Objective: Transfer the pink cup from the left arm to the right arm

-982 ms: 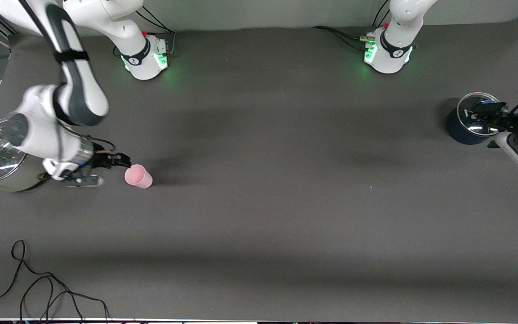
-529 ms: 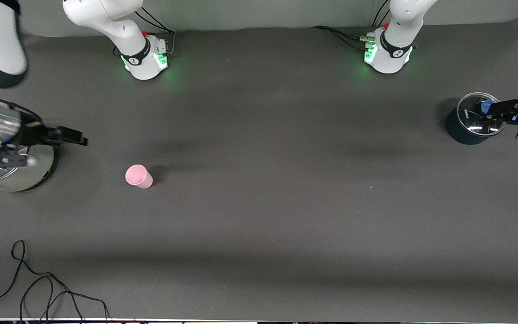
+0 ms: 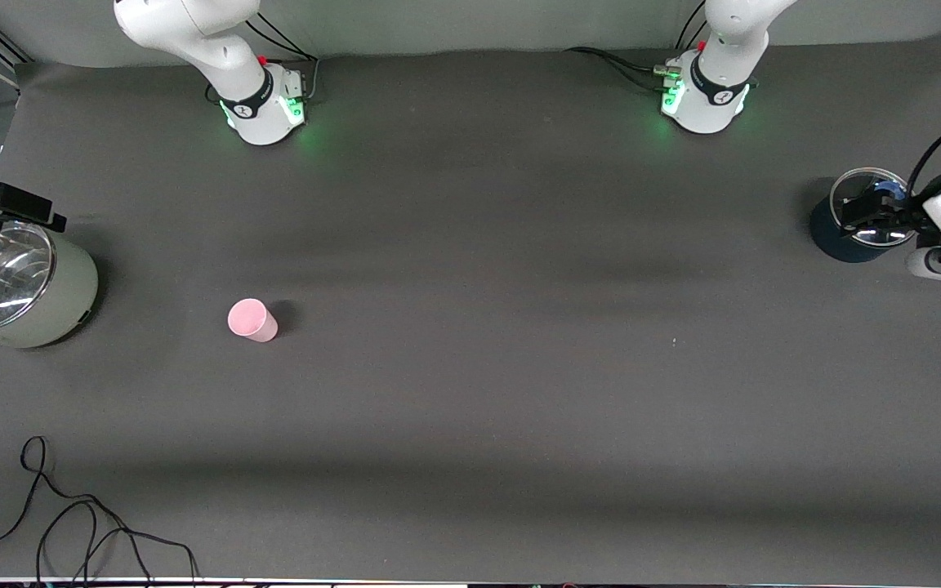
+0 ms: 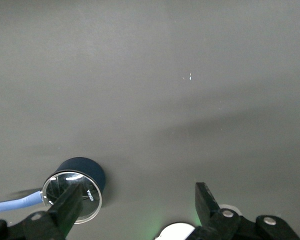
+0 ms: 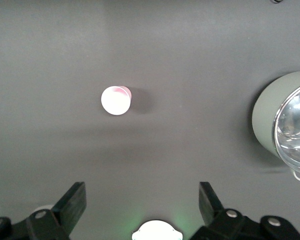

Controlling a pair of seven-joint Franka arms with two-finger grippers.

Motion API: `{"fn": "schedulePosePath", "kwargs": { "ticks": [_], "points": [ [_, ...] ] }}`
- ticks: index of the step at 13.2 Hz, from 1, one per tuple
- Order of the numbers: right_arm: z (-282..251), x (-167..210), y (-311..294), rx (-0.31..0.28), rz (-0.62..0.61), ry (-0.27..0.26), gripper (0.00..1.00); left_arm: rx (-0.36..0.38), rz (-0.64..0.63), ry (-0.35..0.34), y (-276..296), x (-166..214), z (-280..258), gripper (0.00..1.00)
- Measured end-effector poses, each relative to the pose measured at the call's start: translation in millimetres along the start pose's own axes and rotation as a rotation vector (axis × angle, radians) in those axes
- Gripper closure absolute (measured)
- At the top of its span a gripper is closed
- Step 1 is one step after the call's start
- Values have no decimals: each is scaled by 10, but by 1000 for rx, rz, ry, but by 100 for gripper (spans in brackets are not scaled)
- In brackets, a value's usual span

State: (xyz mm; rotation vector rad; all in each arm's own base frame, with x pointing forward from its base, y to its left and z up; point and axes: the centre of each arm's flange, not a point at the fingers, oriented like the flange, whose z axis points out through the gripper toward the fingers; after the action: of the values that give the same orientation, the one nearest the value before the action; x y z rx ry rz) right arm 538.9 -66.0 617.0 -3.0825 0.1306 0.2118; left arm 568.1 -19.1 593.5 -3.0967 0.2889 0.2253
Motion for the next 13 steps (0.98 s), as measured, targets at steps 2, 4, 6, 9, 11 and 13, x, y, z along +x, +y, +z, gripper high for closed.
{"fn": "schedulePosePath", "kwargs": {
  "ticks": [2,4,6,9,11,13],
  "points": [
    [57,33,-11,-8,1,-16,0,13,-13,1,105,-15,0,0],
    [110,70,-45,-14,-2,-26,0,23,-18,-4,143,2,20,0],
    [128,81,-61,-16,-4,-31,0,40,-34,-8,130,13,36,0],
    [137,73,-99,-17,-10,-39,0,52,-39,4,202,-19,-32,0],
    [143,67,-143,-18,-18,-46,0,28,-40,18,250,-51,-89,0],
    [147,65,-156,-18,-21,-48,0,9,-47,29,227,-73,-122,0]
  ]
}}
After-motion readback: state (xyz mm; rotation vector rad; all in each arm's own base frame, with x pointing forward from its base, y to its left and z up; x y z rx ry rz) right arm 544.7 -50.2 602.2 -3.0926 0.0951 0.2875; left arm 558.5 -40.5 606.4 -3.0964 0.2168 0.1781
